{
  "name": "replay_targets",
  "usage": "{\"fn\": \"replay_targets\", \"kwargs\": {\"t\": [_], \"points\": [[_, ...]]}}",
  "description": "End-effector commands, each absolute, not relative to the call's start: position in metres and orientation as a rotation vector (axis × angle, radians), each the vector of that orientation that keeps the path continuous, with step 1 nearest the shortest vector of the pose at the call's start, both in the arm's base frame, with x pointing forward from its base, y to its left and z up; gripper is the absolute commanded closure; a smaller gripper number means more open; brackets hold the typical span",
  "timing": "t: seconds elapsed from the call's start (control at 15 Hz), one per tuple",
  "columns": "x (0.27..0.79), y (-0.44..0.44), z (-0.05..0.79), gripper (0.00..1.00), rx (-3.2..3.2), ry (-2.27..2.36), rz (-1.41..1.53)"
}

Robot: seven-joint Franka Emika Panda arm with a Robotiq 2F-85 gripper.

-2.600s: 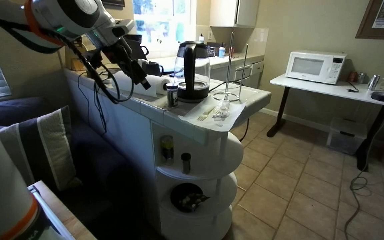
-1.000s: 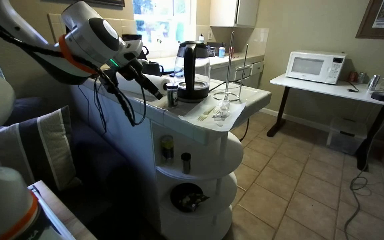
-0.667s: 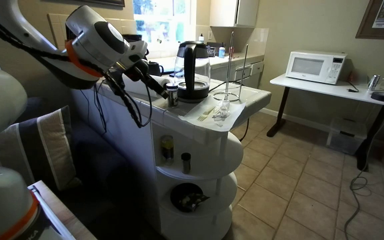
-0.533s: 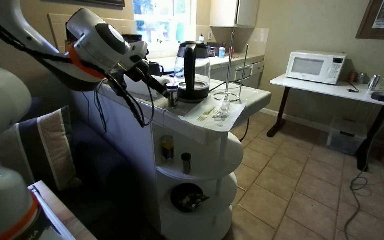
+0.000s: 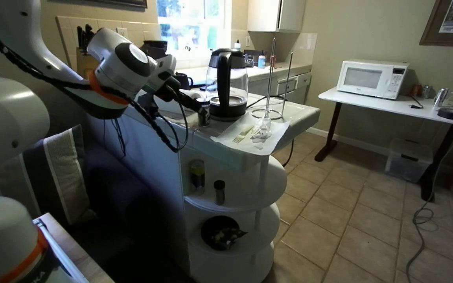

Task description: Move the bottle to the other side of the paper towel roll

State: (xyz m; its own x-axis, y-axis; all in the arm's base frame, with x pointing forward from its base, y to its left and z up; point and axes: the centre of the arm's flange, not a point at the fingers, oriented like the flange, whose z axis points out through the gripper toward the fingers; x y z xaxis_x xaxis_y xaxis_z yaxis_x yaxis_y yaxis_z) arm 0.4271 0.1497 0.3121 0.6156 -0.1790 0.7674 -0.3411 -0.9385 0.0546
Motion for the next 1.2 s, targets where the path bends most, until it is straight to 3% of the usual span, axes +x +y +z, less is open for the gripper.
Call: {"fn": "replay_targets", "kwargs": {"t": [0.0, 0.13, 0.27, 0.67, 0.73, 1.13], "points": [[0.442, 0.148, 0.293, 0.0, 2.585, -0.439, 1.285], [0.445, 0.146, 0.289, 0.0, 2.576, -0.455, 1.299], [0.447, 0.145, 0.286, 0.26, 2.552, -0.461, 1.329], [0.446, 0.146, 0.288, 0.73, 2.53, -0.522, 1.315], [0.443, 0.148, 0.291, 0.78, 2.535, -0.542, 1.305], [0.424, 0.161, 0.323, 0.78, 2.519, -0.577, 1.303]]}}
